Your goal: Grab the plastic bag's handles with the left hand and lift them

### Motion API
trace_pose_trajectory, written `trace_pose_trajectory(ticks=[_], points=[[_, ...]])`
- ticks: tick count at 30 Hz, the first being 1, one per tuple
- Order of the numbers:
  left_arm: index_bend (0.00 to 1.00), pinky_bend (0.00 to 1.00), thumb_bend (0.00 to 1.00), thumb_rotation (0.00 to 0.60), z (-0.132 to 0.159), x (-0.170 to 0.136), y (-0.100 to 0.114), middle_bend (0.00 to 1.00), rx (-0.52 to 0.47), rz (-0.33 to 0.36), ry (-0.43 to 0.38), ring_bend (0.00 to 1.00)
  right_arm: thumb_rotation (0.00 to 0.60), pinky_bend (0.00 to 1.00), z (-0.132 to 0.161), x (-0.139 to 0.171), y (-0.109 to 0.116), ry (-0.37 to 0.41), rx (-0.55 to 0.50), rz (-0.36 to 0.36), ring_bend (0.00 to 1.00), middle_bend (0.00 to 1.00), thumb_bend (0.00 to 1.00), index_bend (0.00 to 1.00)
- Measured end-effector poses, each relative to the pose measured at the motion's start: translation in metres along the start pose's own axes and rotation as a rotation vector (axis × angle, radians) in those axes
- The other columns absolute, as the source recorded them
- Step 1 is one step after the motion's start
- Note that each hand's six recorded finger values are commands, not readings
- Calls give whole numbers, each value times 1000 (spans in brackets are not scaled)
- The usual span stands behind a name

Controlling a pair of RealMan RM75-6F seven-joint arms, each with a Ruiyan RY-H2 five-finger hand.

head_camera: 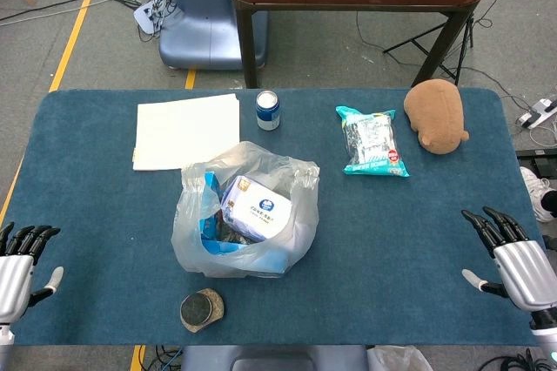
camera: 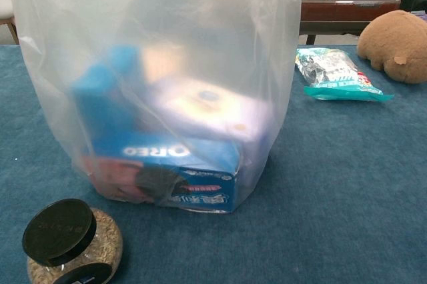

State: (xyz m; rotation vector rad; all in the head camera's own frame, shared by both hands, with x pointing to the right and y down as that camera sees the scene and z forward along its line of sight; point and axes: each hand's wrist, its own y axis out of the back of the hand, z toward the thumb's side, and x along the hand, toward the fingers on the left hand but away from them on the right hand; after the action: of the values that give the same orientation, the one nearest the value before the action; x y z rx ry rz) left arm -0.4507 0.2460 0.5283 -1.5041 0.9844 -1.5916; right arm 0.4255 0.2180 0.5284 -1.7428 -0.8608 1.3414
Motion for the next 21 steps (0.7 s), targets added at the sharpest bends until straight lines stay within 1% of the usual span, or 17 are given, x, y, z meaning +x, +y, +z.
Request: trace_pose_trajectory(ticks=[8,13,17,21], points=[[207,0,315,600,0,1,0,192,-6,-5,-2,139,600,143,0,-1,1,3,2,-5,62,193,171,72],[207,0,314,600,0,3,3,192,-35,-5,-13,139,600,143,1,-1,6,5,6,-22,62,193,171,72],[205,0,306,600,0,7,5,192,-106,-15,-33,139,600,143,2,-1,9,11,10,-29,62,193,171,72],[189,0,271,600,0,15,11,192,-227,-33,-70,139,600,143,4,-2,10,16,11,-32,62,193,171,72]])
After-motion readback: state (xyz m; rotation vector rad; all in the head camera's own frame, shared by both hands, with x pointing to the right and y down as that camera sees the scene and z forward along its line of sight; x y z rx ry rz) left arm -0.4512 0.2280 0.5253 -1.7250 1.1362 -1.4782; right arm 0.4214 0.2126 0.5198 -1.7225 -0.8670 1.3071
